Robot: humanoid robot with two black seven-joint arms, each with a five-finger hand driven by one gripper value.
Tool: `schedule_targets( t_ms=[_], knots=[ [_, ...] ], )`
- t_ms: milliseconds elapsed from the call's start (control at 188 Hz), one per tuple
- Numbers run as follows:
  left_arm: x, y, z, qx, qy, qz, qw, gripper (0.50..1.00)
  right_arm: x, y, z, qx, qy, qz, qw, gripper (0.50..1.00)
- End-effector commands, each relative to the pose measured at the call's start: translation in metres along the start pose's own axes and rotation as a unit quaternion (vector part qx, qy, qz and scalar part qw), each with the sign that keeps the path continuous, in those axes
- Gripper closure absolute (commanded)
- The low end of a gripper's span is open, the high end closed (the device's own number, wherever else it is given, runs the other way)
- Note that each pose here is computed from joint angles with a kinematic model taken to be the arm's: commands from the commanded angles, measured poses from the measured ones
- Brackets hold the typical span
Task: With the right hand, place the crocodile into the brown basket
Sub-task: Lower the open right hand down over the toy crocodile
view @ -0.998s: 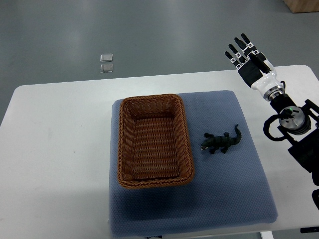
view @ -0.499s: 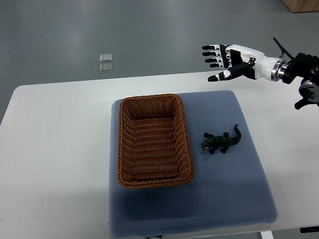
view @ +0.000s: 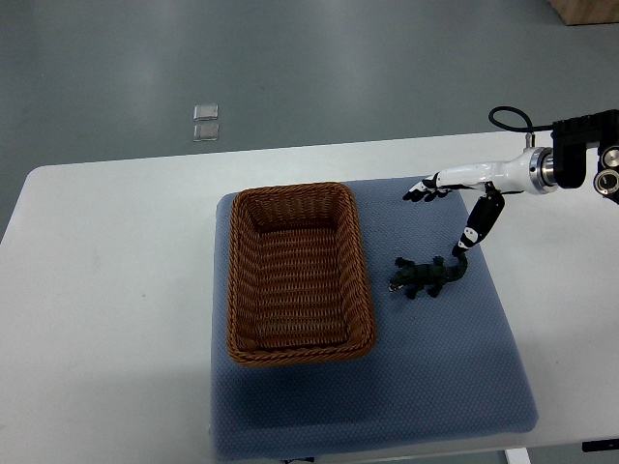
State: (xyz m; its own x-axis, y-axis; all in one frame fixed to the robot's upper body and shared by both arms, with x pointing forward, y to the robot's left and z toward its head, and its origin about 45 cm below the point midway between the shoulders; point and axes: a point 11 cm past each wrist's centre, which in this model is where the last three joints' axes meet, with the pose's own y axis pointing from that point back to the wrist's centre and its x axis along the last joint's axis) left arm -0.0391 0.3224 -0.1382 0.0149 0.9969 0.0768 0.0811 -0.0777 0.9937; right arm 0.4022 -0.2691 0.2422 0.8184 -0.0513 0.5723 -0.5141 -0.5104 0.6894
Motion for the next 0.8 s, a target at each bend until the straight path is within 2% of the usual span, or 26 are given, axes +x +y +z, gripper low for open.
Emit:
schedule_targets(
  t_ms=[0, 796],
  knots=[
    [0.000, 0.000, 0.000, 0.000, -0.001, 0.000, 1.000, 0.500, -0.011, -0.003, -0.003, 0.005, 0.005, -0.011, 1.000, 0.546],
    [0.001, 0.000, 0.000, 0.000, 0.002, 0.001, 1.000, 0.500, -0.049, -0.019, 0.009, -0.007, 0.015, -0.029, 0.999, 0.546]
  ],
)
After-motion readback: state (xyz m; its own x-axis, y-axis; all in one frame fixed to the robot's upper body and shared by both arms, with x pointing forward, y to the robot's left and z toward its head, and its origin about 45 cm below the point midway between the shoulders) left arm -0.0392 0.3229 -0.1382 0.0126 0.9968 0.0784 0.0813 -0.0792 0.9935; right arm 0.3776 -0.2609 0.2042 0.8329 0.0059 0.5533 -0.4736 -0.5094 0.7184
